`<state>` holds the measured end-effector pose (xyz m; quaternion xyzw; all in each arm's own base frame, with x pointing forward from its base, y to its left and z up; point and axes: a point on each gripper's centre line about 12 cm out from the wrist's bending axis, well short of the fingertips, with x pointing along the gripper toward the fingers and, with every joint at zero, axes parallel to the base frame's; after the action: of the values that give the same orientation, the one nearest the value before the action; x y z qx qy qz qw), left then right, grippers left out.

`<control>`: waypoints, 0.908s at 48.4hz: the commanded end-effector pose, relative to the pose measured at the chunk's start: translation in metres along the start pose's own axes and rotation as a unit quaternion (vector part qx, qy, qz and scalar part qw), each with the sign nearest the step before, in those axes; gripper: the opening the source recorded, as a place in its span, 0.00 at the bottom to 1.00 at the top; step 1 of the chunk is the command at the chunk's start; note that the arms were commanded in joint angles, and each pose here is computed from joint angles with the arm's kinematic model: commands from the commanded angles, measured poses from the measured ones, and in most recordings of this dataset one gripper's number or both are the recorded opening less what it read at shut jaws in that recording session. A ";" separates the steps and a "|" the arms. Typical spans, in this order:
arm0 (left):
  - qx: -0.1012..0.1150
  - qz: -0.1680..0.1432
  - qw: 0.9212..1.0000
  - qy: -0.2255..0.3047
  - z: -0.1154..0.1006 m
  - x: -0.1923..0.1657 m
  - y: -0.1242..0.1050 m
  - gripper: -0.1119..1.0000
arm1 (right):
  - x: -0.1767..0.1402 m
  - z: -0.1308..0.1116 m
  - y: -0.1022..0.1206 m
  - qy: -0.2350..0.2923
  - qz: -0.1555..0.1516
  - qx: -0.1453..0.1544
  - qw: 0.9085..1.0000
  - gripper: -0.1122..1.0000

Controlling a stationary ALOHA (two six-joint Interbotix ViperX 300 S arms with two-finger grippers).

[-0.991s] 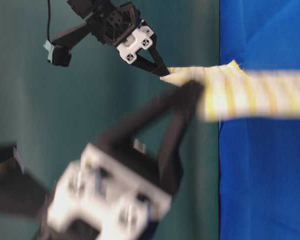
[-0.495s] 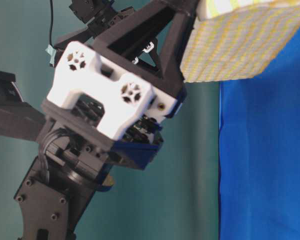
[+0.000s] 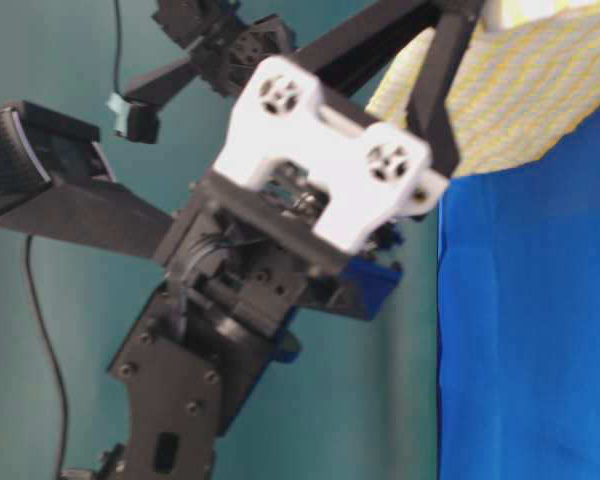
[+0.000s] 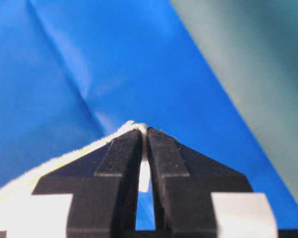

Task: Fold the yellow towel.
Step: 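Swing the strip vertical, left gripper moving down, right gripper up, then lay the strip vertically on the table and open both grippers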

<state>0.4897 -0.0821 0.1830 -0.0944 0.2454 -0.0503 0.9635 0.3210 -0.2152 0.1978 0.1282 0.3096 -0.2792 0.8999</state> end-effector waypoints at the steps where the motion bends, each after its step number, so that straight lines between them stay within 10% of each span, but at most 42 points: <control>1: 0.006 -0.013 1.000 -0.027 0.013 -0.002 -0.011 0.12 | 0.000 0.006 -0.005 -0.015 -0.006 0.002 1.000 0.13; 44: 0.004 -0.017 0.999 -0.030 -0.028 -0.065 -0.005 0.12 | 0.046 0.035 0.032 -0.012 0.028 -0.020 0.999 0.13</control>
<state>0.4255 -0.0793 0.1714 -0.0916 0.2460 -0.0570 0.9632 0.3737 -0.2180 0.1830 0.1220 0.3185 -0.2512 0.9059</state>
